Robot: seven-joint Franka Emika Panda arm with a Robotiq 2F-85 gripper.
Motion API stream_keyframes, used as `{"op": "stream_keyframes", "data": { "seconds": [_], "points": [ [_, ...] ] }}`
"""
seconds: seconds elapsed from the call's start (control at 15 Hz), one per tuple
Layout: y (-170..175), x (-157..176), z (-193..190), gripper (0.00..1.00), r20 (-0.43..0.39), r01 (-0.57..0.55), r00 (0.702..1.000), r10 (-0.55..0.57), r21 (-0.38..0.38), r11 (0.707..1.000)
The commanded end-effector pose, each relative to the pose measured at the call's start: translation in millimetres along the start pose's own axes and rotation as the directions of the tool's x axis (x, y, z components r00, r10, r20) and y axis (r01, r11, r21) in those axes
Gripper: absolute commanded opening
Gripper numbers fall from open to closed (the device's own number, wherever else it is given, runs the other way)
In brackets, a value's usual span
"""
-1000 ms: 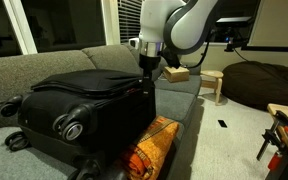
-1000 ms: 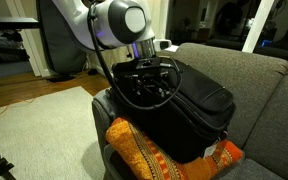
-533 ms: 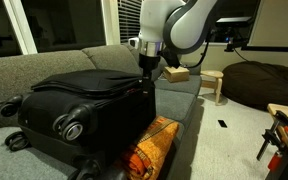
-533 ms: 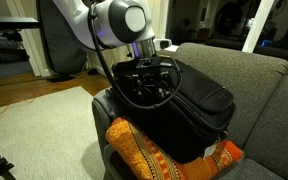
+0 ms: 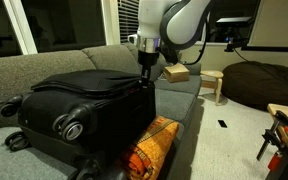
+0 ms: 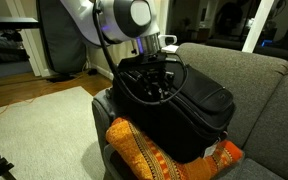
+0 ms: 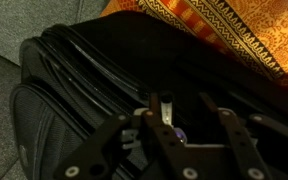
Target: Close the zipper
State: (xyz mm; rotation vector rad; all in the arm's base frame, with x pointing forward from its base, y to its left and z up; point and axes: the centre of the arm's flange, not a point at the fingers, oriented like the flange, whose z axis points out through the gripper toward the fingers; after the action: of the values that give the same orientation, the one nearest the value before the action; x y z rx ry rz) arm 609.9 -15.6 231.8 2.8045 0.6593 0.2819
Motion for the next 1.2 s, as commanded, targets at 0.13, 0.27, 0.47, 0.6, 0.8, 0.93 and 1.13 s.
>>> {"op": "stream_keyframes", "data": {
  "seconds": [0.13, 0.27, 0.47, 0.6, 0.8, 0.93, 1.13],
  "points": [
    [2.5, 3.7, -1.8, 0.09, 0.019, -0.011, 1.000, 0.011, 0.007, 1.000],
    [2.9, 3.9, -2.8, 0.05, 0.023, -0.015, 1.000, 0.015, 0.003, 1.000],
    [1.7, 4.3, -8.6, 0.04, 0.027, -0.035, 0.999, 0.034, 0.003, 0.999],
    [-2.1, 5.3, -12.3, 0.06, 0.026, -0.045, 0.999, 0.046, -0.003, 0.999],
    [-7.5, 6.0, -14.8, 0.06, 0.027, -0.054, 0.998, 0.054, -0.008, 0.999],
    [-10.9, 6.9, -17.8, 0.06, 0.026, -0.054, 0.998, 0.055, -0.008, 0.998],
    [-16.5, 8.3, -23.8, 0.06, 0.021, -0.053, 0.998, 0.053, -0.010, 0.999]
  ]
}}
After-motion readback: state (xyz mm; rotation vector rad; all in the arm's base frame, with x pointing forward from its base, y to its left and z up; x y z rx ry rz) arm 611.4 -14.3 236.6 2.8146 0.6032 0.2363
